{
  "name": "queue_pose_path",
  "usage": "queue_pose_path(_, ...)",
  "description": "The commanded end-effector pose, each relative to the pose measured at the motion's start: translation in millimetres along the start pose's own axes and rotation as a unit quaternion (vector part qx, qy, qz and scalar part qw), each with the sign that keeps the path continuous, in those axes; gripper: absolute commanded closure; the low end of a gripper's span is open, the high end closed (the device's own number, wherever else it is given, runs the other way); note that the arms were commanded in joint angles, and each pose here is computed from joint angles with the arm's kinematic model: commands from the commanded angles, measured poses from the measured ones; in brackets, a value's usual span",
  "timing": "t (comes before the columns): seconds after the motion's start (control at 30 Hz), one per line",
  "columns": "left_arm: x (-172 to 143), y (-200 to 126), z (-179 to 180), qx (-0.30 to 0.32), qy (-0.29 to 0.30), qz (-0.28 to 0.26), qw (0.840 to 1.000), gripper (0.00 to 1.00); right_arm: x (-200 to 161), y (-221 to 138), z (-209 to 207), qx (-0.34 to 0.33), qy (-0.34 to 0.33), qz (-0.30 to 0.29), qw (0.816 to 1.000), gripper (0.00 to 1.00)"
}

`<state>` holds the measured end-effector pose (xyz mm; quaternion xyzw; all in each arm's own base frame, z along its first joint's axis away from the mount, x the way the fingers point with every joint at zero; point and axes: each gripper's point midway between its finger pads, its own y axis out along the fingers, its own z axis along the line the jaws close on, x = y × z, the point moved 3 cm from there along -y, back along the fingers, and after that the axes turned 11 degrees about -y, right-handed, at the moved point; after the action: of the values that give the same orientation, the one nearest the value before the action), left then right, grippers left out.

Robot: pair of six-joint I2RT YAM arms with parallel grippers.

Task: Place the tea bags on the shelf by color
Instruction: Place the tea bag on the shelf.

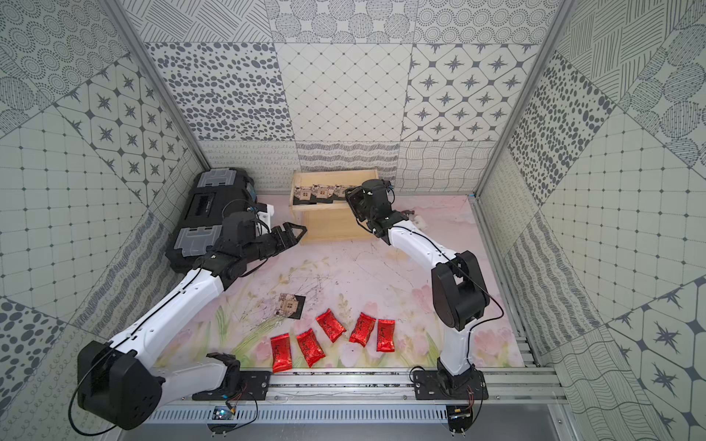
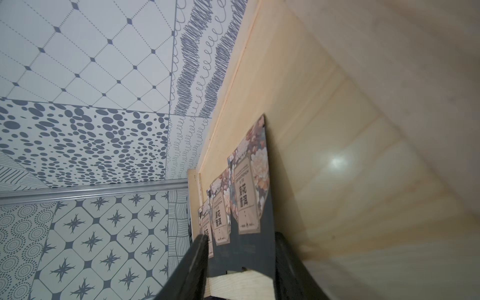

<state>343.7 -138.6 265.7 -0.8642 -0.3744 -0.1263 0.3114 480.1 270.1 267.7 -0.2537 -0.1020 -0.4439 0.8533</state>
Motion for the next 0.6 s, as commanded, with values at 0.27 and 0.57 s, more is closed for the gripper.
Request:
queue_pose_path(0.27,8,-2,-8,-0.027,0.007,-0.010,1.000,0.17,-3,6,-27,-0.032,-0.020,0.039,0.999,0.86)
queue_pose_path(0.57,8,1,-7,-0.030,0.004,-0.008,1.000,0.17,-5,8,-30,-0.031,-0.025,0.068,0.997,0.80)
